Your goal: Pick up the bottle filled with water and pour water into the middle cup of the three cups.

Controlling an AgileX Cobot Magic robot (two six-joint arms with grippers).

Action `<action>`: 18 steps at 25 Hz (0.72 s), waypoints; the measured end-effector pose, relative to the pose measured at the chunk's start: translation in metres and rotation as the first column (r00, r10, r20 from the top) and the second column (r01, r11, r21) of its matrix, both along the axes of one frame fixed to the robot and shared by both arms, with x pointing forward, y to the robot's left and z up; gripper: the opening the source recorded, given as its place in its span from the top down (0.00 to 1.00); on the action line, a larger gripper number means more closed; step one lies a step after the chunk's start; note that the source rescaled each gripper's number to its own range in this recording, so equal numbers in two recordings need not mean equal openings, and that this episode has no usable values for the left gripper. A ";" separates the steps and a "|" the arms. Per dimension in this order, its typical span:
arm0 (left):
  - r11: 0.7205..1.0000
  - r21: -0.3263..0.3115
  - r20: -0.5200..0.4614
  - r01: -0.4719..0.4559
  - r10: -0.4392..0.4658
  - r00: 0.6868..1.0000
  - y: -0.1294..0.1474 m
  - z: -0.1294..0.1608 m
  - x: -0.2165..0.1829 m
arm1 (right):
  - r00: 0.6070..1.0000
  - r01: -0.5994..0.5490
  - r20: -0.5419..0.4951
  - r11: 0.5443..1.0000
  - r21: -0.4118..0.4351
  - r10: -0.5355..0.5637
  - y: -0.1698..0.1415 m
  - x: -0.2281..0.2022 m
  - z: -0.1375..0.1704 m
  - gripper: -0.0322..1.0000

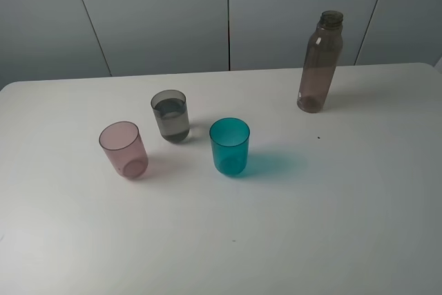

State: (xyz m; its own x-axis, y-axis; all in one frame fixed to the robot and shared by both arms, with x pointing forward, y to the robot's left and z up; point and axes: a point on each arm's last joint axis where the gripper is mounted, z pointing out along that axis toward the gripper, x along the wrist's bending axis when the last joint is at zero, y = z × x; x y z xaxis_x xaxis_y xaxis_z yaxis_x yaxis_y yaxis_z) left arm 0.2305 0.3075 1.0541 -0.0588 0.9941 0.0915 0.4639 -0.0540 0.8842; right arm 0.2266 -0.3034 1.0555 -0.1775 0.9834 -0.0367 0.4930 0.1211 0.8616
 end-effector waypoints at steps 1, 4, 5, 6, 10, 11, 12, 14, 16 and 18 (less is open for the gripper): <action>1.000 0.000 0.000 0.000 0.000 1.000 0.000 0.000 0.000 | 1.000 -0.003 0.003 1.000 0.007 0.003 0.001 0.001 0.000 0.00; 1.000 0.000 0.000 0.000 0.000 1.000 0.000 0.000 0.000 | 1.000 -0.004 0.010 1.000 0.029 0.004 0.002 0.003 -0.001 0.00; 1.000 0.000 0.000 0.000 0.000 1.000 0.000 0.000 0.000 | 1.000 -0.004 0.013 1.000 0.030 0.004 0.002 0.003 -0.003 0.00; 1.000 0.000 0.000 0.000 0.000 1.000 0.000 0.000 0.000 | 1.000 -0.001 0.017 0.999 0.036 0.001 0.002 0.004 -0.003 0.00; 1.000 0.000 0.000 0.000 0.000 1.000 0.000 0.000 0.000 | 1.000 0.001 0.022 0.999 0.043 -0.002 0.002 0.004 -0.003 0.00; 1.000 0.000 0.000 0.000 0.000 1.000 0.000 0.000 0.000 | 1.000 0.001 0.023 0.999 0.043 -0.002 0.002 0.004 -0.003 0.00; 1.000 0.000 0.000 0.000 0.000 1.000 0.000 0.000 0.000 | 1.000 0.001 0.023 0.999 0.043 -0.002 0.002 0.004 -0.003 0.00; 1.000 0.000 0.000 0.000 0.000 1.000 0.000 0.000 0.000 | 1.000 0.001 0.024 0.999 0.043 -0.002 0.002 0.004 -0.003 0.00; 1.000 0.000 0.000 0.000 0.000 1.000 0.000 0.000 0.000 | 0.999 0.022 0.026 0.999 0.043 -0.023 0.003 0.005 -0.003 0.00; 1.000 0.000 0.000 0.000 0.000 1.000 0.000 0.000 0.000 | 0.998 0.064 0.026 0.997 0.043 -0.065 0.003 0.004 -0.003 0.00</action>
State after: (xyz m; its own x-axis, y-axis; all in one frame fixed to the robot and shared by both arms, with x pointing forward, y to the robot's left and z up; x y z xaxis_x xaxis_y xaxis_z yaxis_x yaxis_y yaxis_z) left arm 0.2305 0.3075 1.0541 -0.0588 0.9941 0.0915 0.4639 -0.0540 0.8842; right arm 0.2311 -0.3005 1.0525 -0.1132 0.9936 0.0014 0.4745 0.0528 0.8787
